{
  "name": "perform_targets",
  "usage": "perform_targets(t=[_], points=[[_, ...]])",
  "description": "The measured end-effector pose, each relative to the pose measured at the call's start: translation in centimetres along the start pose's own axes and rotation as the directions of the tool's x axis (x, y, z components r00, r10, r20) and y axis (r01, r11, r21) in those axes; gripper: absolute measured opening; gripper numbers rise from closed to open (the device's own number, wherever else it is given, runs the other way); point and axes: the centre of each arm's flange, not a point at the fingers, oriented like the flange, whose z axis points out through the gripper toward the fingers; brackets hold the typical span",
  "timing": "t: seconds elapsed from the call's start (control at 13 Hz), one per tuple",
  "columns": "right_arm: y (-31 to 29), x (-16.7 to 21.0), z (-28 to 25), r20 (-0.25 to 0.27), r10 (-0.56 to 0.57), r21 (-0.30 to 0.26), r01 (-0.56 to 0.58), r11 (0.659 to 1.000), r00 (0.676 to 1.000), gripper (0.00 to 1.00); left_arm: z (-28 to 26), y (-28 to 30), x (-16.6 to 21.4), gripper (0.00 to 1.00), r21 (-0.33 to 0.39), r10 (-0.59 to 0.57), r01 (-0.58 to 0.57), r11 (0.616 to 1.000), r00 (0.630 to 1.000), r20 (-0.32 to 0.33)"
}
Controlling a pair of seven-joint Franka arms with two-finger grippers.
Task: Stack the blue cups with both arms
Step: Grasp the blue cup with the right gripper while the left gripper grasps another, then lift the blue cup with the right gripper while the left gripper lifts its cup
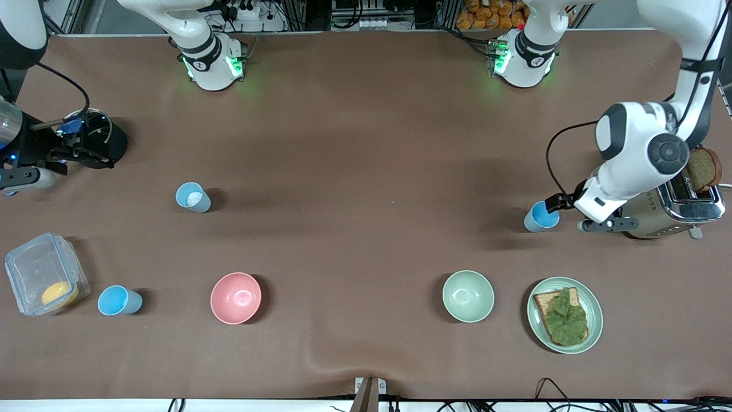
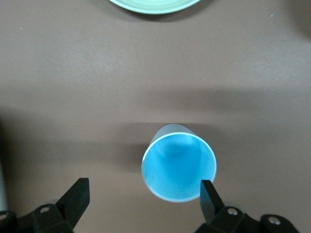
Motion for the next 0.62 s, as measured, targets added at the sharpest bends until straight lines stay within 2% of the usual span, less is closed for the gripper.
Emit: perform_targets(t=[0.62], points=[[0.8,0.1,3.9,0.031,0.018,0.002,-0.018,1.000,0.999,1.00,4.4,0.1,0.5,1.00,-0.009,-0.001,0.001,1.000,1.000,0.006]])
